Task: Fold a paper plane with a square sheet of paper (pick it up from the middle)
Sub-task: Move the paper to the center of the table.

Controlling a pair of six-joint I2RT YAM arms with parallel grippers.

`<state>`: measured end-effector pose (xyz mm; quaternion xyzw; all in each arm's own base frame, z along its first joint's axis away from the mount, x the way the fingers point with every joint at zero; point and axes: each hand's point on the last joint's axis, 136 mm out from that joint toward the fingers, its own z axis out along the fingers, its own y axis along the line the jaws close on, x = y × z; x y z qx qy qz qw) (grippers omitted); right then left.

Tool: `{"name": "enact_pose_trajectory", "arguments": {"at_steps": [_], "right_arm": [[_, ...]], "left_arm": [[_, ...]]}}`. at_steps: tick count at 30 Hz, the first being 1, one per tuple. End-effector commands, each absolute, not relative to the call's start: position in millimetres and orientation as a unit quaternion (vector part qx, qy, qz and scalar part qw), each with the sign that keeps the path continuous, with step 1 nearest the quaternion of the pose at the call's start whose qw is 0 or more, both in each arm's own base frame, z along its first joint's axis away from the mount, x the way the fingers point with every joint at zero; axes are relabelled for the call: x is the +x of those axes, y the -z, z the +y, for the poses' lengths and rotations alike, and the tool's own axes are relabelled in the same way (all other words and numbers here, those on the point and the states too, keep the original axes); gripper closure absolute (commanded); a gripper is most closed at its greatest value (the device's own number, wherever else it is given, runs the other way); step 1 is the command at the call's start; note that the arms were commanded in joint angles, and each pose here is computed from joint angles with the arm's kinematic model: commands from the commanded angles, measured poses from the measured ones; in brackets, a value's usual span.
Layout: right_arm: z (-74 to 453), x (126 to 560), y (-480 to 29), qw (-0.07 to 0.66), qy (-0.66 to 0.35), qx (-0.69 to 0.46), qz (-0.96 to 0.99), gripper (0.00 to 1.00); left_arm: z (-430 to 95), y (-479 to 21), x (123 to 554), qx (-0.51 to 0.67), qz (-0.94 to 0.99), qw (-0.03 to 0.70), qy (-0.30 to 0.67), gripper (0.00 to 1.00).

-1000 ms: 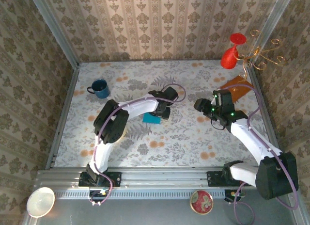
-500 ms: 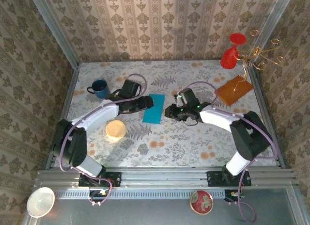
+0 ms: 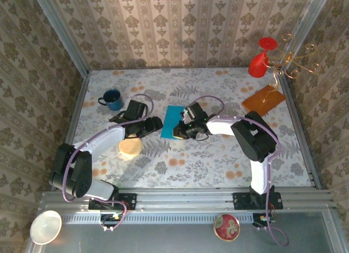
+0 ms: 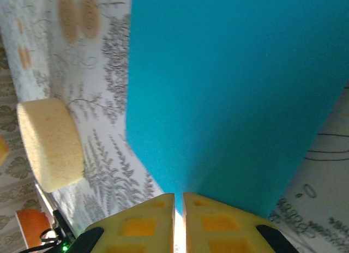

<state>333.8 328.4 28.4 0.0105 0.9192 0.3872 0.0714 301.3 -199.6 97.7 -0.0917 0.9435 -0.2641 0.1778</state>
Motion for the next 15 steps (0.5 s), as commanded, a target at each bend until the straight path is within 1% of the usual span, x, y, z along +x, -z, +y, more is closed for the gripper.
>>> {"name": "enact_pose_trajectory", "arguments": {"at_steps": [1,5,10,15], "right_arm": [[326,327,-16,0.05,-0.379,0.008,0.924,0.86],[314,317,0,0.035,-0.363,0.011,0.931,0.86],[289,291,17,0.009,-0.346,0.002,0.938,0.86],[266,267,19,-0.004,-0.35,-0.017,0.936,0.86]], "left_arm": [[-203,-95,303,-0.097,0.941,0.172,0.274,0.33],[-205,-92,303,-0.098,0.941,0.166,0.279,0.33],[-209,-89,301,-0.1,0.939,0.158,0.289,0.33],[-218,-84,295,-0.096,0.937,0.145,0.302,0.33]]}}
